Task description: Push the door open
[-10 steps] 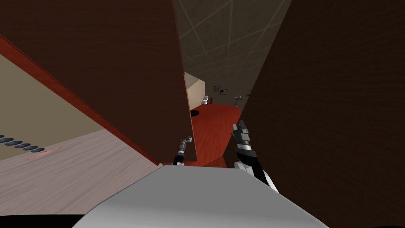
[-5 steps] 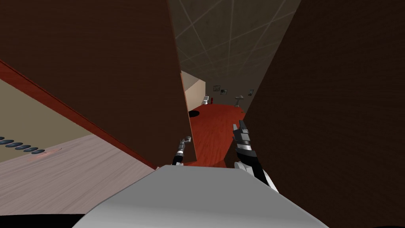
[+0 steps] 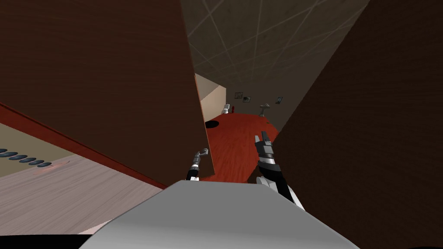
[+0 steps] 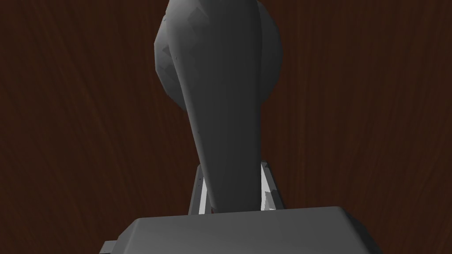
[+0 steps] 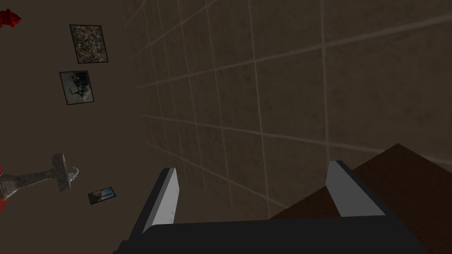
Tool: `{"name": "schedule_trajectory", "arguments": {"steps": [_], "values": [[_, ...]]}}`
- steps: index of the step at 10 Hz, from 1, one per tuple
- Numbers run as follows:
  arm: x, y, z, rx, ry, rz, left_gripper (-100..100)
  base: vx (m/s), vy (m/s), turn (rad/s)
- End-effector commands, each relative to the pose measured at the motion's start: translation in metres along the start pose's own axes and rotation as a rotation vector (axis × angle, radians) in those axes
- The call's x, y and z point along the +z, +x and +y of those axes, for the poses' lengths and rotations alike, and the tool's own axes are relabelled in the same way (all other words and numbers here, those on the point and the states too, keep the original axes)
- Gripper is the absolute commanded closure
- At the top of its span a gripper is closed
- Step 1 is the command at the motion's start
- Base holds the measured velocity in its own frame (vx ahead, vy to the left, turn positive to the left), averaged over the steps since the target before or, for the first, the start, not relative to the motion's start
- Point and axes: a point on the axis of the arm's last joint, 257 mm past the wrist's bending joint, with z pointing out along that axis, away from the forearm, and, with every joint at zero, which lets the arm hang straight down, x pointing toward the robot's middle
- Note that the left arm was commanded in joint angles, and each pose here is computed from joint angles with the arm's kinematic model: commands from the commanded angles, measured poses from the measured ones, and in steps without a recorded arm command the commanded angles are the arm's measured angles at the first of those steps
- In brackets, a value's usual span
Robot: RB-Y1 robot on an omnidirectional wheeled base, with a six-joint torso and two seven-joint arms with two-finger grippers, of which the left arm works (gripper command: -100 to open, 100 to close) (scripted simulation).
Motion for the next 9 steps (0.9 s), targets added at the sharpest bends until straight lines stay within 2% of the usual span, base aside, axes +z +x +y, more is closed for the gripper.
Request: {"name": "schedule_trajectory", "arguments": {"steps": [1,5,7,8,9], "values": [[0.0034,-0.019,-0.007,0.018,0.023,-0.037,100,0.242,0.001,0.097],[0.0033,-0.039,-0.009,0.026,0.028,-0.093,100,0.215,-0.019,0.078],[0.0024,-0.047,-0.009,0.025,0.028,-0.122,100,0.184,-0.016,0.075],[0.0024,-0.047,-0.009,0.025,0.028,-0.122,100,0.132,-0.009,0.029],[0.0012,-0.051,-0.009,0.021,0.027,-0.142,100,0.157,-0.044,0.092]]}}
